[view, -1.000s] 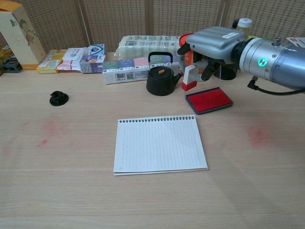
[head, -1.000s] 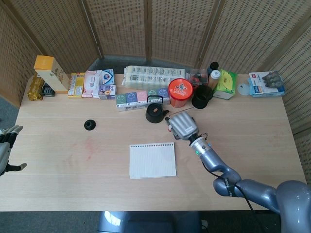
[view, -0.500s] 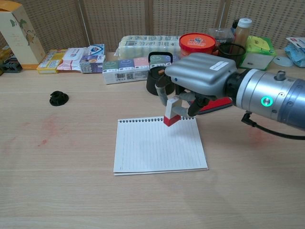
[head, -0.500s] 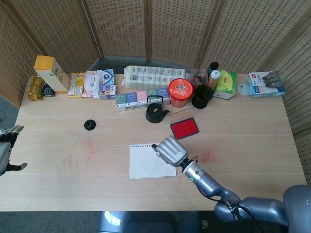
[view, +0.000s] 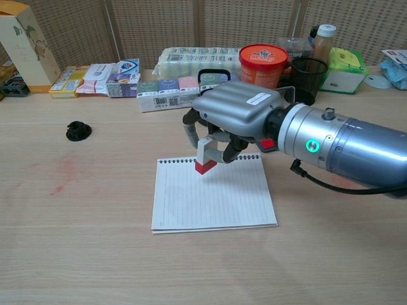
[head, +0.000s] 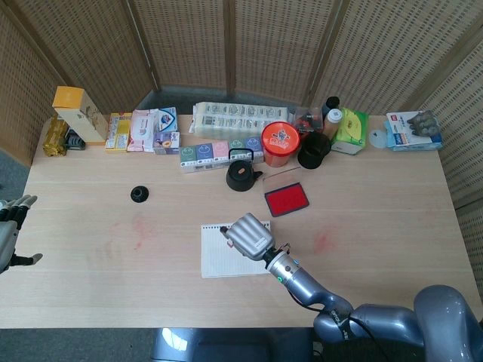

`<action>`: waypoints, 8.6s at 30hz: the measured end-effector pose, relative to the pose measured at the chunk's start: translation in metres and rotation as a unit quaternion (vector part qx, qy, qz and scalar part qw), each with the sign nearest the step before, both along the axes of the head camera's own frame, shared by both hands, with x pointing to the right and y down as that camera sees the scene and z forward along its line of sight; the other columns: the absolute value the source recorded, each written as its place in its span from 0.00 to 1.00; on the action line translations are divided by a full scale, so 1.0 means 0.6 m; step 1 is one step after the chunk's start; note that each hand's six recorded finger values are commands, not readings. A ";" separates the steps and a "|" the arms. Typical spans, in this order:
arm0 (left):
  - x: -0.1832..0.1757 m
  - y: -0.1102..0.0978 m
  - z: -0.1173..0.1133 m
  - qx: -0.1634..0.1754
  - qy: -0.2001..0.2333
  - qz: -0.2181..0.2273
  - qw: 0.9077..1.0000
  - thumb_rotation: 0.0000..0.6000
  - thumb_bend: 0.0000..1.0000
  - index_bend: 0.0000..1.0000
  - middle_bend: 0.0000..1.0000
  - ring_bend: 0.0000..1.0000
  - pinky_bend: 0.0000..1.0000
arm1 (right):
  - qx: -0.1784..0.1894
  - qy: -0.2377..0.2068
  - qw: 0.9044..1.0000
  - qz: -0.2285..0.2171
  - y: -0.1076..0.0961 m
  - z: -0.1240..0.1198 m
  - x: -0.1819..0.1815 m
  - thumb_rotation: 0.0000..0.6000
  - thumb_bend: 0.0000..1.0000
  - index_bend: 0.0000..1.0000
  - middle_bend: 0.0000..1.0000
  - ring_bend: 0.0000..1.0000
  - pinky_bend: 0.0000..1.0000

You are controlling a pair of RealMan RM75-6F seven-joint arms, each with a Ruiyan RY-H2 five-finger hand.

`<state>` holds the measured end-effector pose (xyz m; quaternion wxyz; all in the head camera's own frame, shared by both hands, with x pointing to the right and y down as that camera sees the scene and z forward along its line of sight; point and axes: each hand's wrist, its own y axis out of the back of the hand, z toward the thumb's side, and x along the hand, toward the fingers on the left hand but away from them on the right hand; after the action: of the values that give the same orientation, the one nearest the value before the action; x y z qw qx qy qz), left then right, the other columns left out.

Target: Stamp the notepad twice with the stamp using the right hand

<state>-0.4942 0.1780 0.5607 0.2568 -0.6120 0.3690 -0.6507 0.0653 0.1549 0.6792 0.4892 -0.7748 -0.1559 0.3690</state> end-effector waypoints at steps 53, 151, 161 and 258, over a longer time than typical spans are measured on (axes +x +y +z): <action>-0.004 -0.002 0.006 -0.013 0.000 -0.003 1.000 1.00 0.00 0.00 0.00 0.04 0.11 | -0.011 0.100 0.980 0.171 0.029 0.046 -0.101 1.00 0.52 0.56 0.97 1.00 1.00; -0.004 -0.002 0.027 -0.032 -0.014 -0.005 0.999 1.00 0.00 0.00 0.00 0.04 0.11 | -0.034 0.162 0.973 0.163 0.018 0.078 0.011 1.00 0.53 0.59 0.97 1.00 1.00; -0.003 -0.003 0.033 -0.037 -0.019 -0.005 0.999 1.00 0.00 0.00 0.00 0.04 0.11 | -0.051 0.165 0.971 0.165 0.025 0.108 0.019 1.00 0.53 0.60 0.97 1.00 1.00; -0.002 0.000 0.048 -0.055 -0.026 -0.008 0.998 1.00 0.00 0.00 0.00 0.04 0.11 | -0.057 0.177 0.961 0.206 -0.025 0.083 0.305 1.00 0.40 0.45 0.97 1.00 1.00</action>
<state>-0.4952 0.1782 0.5895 0.2270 -0.6052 0.3305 -0.6877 0.2483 0.1399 0.7288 0.3772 -0.6749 -0.2021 0.6012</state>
